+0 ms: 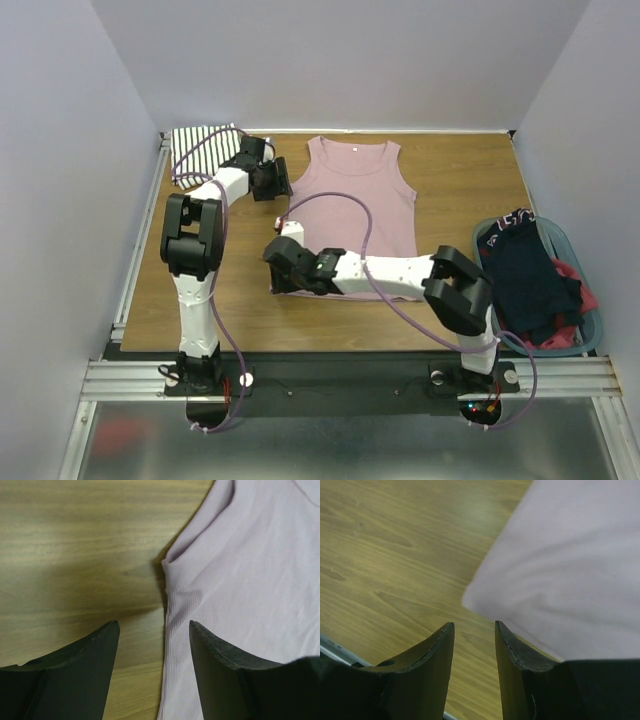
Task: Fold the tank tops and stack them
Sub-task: Flatten the tank top out
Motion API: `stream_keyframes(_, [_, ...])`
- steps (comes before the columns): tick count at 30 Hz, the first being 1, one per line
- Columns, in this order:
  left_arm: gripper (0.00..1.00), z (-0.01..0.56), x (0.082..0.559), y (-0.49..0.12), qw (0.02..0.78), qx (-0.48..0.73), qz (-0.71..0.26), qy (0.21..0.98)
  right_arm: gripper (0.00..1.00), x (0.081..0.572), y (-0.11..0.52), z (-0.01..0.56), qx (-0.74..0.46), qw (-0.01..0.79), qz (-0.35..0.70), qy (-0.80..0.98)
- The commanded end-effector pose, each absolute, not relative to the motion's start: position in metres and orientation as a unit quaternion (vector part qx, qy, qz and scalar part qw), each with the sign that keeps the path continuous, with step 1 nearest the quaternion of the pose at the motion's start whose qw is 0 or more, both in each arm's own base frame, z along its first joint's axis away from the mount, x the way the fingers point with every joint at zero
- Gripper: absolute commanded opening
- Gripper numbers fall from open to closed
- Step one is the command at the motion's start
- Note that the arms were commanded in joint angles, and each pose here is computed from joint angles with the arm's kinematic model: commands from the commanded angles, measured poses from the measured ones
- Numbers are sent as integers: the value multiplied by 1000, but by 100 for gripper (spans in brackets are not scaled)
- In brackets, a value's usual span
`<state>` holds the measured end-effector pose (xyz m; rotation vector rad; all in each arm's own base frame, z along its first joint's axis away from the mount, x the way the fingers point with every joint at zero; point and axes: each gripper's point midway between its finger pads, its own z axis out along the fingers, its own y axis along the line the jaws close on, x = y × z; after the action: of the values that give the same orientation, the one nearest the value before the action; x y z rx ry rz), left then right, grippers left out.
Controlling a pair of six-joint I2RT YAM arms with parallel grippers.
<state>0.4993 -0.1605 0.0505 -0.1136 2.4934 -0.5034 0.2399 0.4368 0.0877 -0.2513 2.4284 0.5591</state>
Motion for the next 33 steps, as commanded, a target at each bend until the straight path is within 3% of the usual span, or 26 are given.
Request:
stream_keyframes(1, [69,62,515,-166,317,-11,-191,929,44,246,469,99,-106,371,206,899])
stream_keyframes(5, [61,50,515,-159,309,-21,-170,935,40,239,483,88,-126,387,186,894])
stream_keyframes(12, [60,41,513,-158,300,-25,-167,939,38,241,491,77,-144,409,156,888])
stream_keyframes(20, [58,44,515,-157,303,-24,-162,939,38,231,501,113,-152,445,160,868])
stream_keyframes(33, [47,46,514,-156,303,-25,-163,939,37,250,495,73,-163,468,76,865])
